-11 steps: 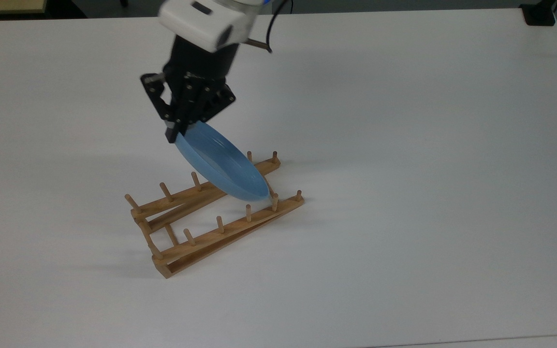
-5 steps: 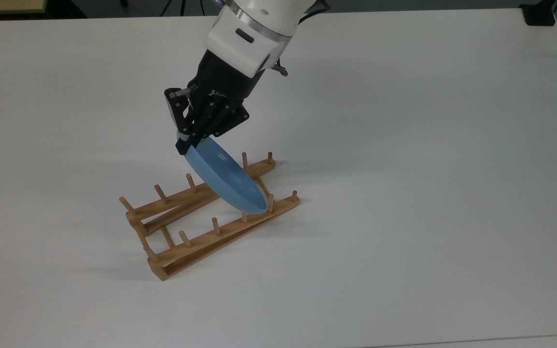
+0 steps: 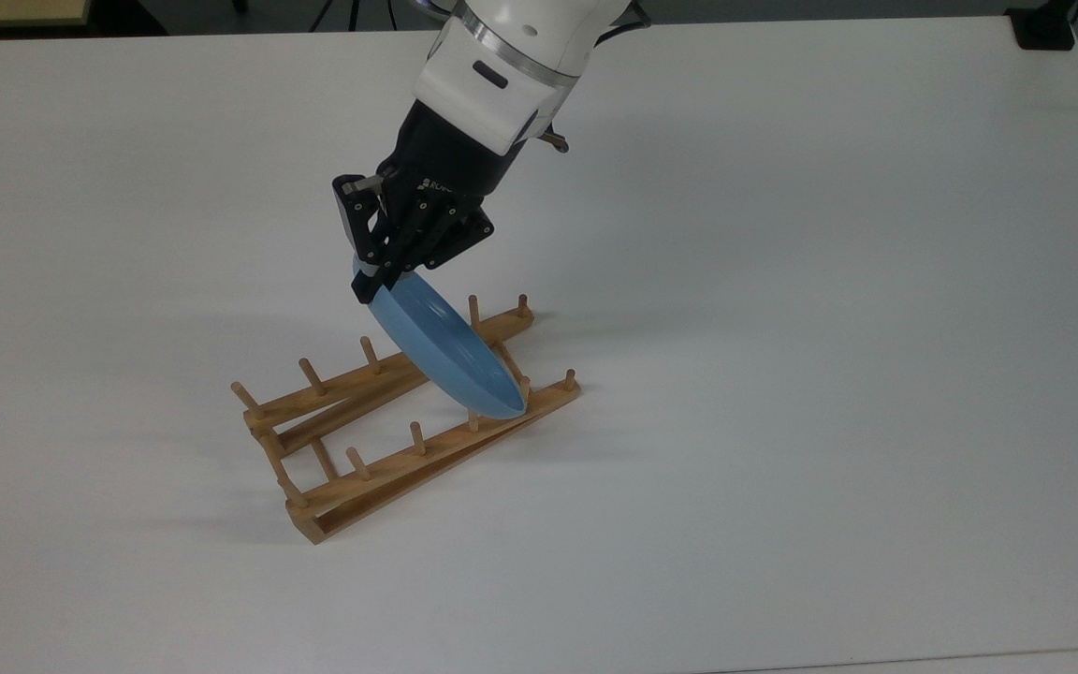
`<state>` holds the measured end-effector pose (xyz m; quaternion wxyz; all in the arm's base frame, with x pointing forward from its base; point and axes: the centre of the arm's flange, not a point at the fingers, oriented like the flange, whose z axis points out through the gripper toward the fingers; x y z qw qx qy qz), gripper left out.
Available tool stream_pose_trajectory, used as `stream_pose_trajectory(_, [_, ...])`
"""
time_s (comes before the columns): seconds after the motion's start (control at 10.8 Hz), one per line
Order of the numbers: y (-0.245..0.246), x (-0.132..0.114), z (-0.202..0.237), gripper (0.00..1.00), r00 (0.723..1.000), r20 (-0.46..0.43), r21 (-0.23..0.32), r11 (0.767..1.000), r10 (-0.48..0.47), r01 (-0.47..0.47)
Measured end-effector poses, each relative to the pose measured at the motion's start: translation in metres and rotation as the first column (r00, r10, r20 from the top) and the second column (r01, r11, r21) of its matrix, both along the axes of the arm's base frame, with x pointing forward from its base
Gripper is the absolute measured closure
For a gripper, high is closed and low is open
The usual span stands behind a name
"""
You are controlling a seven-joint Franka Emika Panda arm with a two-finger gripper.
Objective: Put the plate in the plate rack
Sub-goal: 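Lower the plate edge-first between the rack pegs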
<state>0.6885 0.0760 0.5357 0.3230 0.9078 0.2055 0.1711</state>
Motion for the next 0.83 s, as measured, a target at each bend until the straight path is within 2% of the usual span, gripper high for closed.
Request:
stream_pose_trajectory(0.46, [0.025, -0.002, -0.008, 0.95, 0.999, -0.013, 0.011, 0.999, 0.039, -0.039])
stream_pose_trajectory(0.65, [0.027, -0.003, -0.009, 0.95, 0.999, -0.012, -0.023, 0.999, 0.049, -0.049])
stream_pose_trajectory(0.83, [0.026, -0.002, -0.008, 0.95, 0.999, -0.001, -0.027, 0.999, 0.040, -0.040])
